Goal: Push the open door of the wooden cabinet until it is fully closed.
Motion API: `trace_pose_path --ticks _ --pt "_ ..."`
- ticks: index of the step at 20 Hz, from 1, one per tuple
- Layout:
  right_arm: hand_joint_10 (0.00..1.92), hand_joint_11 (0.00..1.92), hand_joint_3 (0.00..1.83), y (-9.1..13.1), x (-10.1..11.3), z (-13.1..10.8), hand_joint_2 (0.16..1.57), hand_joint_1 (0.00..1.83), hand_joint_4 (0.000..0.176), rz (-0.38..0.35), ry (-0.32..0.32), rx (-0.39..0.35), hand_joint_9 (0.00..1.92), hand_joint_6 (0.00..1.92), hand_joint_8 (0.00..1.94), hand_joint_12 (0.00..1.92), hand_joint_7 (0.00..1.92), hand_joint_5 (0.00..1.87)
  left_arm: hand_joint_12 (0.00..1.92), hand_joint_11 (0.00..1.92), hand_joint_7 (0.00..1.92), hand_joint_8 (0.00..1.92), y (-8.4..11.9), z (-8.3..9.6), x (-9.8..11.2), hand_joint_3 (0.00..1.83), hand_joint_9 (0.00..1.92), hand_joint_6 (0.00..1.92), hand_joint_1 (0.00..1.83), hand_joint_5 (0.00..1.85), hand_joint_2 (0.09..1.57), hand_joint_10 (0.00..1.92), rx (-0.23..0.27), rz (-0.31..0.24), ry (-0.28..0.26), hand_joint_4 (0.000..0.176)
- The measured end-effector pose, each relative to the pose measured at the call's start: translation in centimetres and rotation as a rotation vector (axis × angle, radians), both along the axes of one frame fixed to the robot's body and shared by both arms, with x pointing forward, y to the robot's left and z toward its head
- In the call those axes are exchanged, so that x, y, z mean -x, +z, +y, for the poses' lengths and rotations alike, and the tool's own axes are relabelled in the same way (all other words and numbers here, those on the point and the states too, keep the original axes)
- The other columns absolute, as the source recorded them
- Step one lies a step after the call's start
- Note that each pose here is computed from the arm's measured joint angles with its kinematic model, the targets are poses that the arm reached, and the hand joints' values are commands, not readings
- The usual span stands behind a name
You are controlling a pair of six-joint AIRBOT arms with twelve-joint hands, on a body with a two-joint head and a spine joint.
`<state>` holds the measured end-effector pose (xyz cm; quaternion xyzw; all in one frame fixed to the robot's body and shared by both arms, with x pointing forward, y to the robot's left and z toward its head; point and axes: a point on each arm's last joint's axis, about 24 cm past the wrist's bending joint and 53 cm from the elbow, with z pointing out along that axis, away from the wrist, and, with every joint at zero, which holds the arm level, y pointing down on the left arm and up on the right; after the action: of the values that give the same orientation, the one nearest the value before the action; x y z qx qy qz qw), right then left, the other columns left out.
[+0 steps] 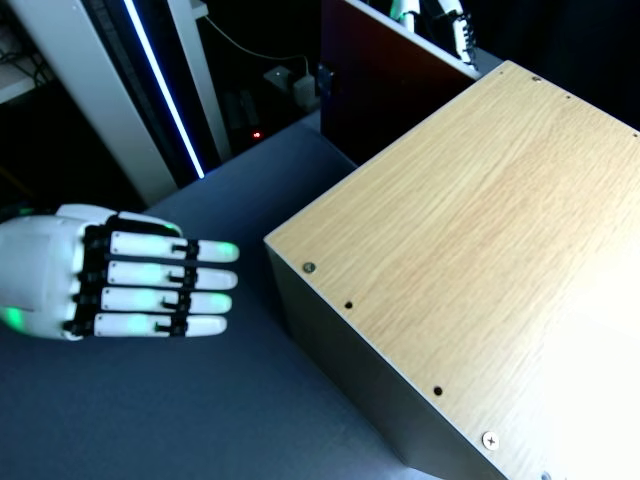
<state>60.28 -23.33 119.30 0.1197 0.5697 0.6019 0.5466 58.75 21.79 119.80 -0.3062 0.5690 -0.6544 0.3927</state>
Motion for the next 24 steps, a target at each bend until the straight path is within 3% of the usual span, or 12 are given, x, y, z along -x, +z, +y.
trace_pose_path --ticks 4,7,9,12,14,16,21,22,24 --pt "0.01 0.0 0.0 -0.1 0.0 0.0 1.32 0.47 0.0 0.003 -0.001 0.003 0.28 0.0 0.0 0.58 0.34 0.35 0.04 0.05 0.09 0.01 0.0 -0.2 -0.2 0.0 0.08 0.01 0.0 0.06 1.37 0.01 -0.024 0.01 -0.009 0.0" --pt "0.0 0.0 0.0 -0.2 -0.1 0.0 1.33 0.48 0.0 0.006 -0.001 0.005 0.28 0.0 0.0 0.59 0.34 0.34 0.02 0.02 0.07 0.0 -0.1 -1.4 0.4 0.01 0.06 0.0 0.0 0.06 1.39 0.0 -0.03 0.01 -0.05 0.0" --pt "0.0 0.0 0.0 -0.2 -0.1 0.0 1.33 0.49 0.0 0.006 -0.002 0.005 0.28 0.0 0.0 0.58 0.34 0.35 0.02 0.01 0.08 0.0 -0.1 -2.2 0.9 0.01 0.06 0.0 0.0 0.05 1.39 0.0 -0.046 0.004 -0.084 0.029" --pt "0.0 0.0 0.0 -0.2 -0.1 0.0 1.33 0.5 0.0 0.006 -0.001 0.005 0.29 0.0 0.0 0.58 0.34 0.35 0.03 0.04 0.09 0.01 0.0 -2.6 1.0 0.02 0.08 0.01 0.0 0.07 1.42 0.01 -0.052 -0.002 -0.102 0.005" --pt "0.0 0.0 0.0 -0.2 0.0 0.1 1.32 0.49 0.0 0.006 0.001 0.006 0.29 0.0 0.0 0.6 0.35 0.36 0.04 0.08 0.1 0.01 -0.2 -3.2 1.4 0.01 0.1 0.0 0.0 0.06 1.42 0.01 -0.067 -0.004 -0.128 0.019" --pt "0.01 0.01 0.0 -0.2 0.0 0.0 1.33 0.46 0.0 0.006 0.001 0.006 0.3 0.0 0.0 0.61 0.36 0.35 0.04 0.11 0.12 0.0 -0.3 -3.8 1.6 0.01 0.12 0.0 0.0 0.07 1.45 0.0 -0.081 -0.002 -0.149 0.0" --pt "0.0 0.03 0.0 -0.2 0.0 0.1 1.31 0.47 0.0 0.006 0.001 0.006 0.29 0.0 0.0 0.51 0.35 0.36 0.01 0.08 0.07 0.0 -0.8 -5.1 1.7 0.0 0.07 0.0 0.0 0.03 1.45 0.0 -0.09 0.001 -0.187 0.0" --pt "0.0 0.03 0.0 -0.2 -0.1 0.1 1.32 0.47 0.0 0.008 0.001 0.007 0.3 0.0 0.0 0.51 0.35 0.36 0.01 0.07 0.05 0.0 -0.9 -5.4 1.7 0.0 0.05 0.0 0.0 0.02 1.44 0.0 -0.094 0.002 -0.196 0.009" --pt "0.01 0.04 0.0 -0.2 -0.1 0.0 1.33 0.5 0.0 0.006 0.001 0.007 0.31 0.0 0.0 0.5 0.36 0.36 0.0 0.06 0.05 0.0 -0.9 -6.0 1.8 0.0 0.05 0.0 0.0 0.02 1.45 0.0 -0.111 -0.005 -0.217 0.0"
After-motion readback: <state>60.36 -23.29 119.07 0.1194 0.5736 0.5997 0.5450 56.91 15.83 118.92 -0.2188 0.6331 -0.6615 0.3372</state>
